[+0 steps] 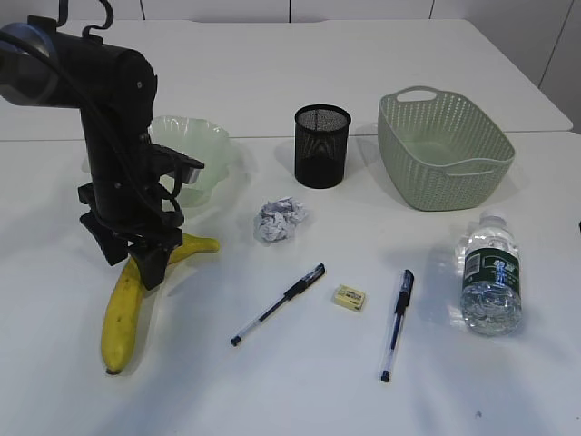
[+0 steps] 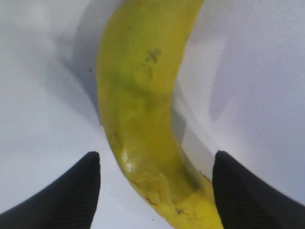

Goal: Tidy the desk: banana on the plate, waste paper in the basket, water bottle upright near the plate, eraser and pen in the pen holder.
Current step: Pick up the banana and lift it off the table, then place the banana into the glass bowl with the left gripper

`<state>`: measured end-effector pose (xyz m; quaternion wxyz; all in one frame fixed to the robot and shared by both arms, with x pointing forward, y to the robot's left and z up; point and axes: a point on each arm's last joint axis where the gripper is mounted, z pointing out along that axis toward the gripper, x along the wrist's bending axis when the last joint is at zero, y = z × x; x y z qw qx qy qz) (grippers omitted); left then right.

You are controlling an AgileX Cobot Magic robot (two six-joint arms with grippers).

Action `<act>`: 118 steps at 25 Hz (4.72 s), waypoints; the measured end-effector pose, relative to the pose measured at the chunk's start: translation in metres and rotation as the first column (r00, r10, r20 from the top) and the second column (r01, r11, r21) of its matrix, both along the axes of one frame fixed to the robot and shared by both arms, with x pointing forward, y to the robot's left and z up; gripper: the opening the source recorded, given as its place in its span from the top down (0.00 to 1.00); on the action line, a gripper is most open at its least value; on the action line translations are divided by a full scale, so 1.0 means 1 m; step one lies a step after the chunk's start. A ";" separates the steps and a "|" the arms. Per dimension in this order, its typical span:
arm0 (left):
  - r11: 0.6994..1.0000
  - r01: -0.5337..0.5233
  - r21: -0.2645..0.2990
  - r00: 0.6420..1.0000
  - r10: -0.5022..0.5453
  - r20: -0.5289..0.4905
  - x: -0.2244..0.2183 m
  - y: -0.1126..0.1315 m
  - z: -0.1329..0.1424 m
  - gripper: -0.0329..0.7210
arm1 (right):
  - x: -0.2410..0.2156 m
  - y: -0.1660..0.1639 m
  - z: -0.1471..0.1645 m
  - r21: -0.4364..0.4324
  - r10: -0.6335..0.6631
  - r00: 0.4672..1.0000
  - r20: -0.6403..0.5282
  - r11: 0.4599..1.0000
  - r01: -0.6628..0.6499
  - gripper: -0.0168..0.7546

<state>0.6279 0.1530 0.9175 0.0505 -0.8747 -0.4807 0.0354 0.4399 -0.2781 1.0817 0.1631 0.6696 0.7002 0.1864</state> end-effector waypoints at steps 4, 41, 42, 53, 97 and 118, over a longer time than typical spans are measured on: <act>1.000 0.000 0.005 1.000 0.000 -0.013 0.000 0.000 -0.006 0.27 | 0.000 0.000 0.000 0.000 0.000 1.000 0.000 1.000 0.000 0.30; 1.000 -0.001 0.005 1.000 0.001 -0.017 0.002 -0.001 -0.014 0.58 | -0.001 0.000 -0.001 -0.001 0.000 1.000 -0.013 1.000 0.000 0.30; 1.000 -0.001 0.005 1.000 0.001 -0.017 0.002 -0.001 -0.014 0.58 | -0.001 0.000 -0.001 -0.001 0.000 1.000 -0.013 1.000 0.000 0.30; 1.000 -0.013 -0.014 1.000 0.012 -0.026 0.001 -0.003 -0.014 0.58 | -0.001 0.000 -0.001 -0.002 0.000 1.000 -0.017 1.000 0.000 0.30; 0.944 0.013 -0.329 0.938 0.102 0.330 0.048 -0.036 0.123 0.58 | -0.002 0.000 -0.001 -0.005 0.002 1.000 -0.019 1.000 -0.002 0.30; 0.978 0.100 -0.183 0.738 0.051 0.673 0.079 -0.025 0.138 0.58 | -0.002 0.000 -0.001 -0.006 0.003 1.000 -0.019 1.000 -0.003 0.30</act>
